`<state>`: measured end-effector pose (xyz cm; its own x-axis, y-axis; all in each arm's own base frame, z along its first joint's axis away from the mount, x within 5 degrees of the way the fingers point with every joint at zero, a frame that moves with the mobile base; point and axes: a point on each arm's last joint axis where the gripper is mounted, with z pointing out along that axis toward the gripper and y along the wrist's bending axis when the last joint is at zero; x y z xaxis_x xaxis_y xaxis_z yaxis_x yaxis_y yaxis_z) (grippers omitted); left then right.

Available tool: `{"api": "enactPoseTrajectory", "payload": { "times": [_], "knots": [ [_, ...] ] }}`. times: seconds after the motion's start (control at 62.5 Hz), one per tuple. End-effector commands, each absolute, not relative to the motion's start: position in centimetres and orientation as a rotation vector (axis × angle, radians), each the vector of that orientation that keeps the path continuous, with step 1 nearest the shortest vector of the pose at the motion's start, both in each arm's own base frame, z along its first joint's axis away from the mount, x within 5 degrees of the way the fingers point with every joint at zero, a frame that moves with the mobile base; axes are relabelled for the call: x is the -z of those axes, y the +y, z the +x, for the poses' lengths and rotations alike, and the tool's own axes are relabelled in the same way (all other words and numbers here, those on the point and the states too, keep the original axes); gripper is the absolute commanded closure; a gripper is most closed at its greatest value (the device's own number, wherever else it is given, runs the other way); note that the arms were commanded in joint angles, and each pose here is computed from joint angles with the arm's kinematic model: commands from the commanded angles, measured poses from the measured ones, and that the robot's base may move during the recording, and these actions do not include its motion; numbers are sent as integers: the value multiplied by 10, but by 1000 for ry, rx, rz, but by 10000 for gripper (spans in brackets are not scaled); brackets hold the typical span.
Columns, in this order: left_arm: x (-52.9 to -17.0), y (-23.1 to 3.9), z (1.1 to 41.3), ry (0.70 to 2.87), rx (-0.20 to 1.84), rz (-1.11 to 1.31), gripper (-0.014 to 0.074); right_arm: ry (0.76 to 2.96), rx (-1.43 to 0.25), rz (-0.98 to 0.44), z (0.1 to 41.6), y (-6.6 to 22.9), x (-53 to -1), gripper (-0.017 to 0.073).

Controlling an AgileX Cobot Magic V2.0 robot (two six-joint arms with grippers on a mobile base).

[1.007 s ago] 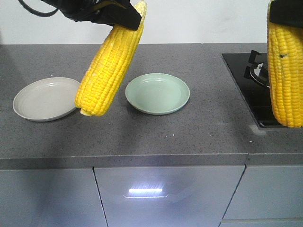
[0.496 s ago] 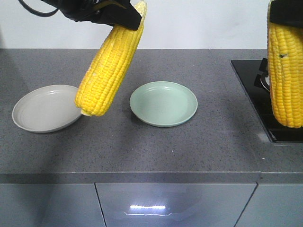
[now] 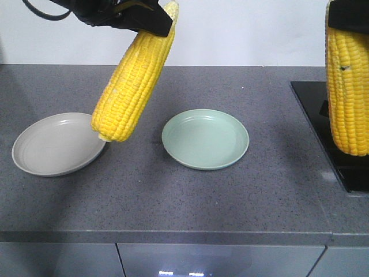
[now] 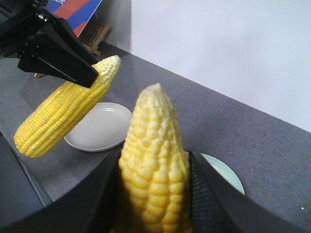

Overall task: Distribute corn equally
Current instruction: 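Drive the base toward the counter with the two empty plates, then approach the empty plates, holding both cobs above them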

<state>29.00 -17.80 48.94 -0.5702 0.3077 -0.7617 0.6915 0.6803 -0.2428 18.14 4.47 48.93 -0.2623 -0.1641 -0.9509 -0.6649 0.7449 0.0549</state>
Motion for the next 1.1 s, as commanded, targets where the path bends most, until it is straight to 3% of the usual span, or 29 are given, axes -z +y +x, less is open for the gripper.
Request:
{"api": "enactPoseTrajectory", "payload": {
  "times": [0.0,1.087],
  "knots": [
    [-512,-172,272,2091,736,749,600,1725,-548,-601,177,44,-503,565],
    [-512,-172,272,2091,736,749,600,1725,-549,-601,177,45,-503,565]
  ]
}}
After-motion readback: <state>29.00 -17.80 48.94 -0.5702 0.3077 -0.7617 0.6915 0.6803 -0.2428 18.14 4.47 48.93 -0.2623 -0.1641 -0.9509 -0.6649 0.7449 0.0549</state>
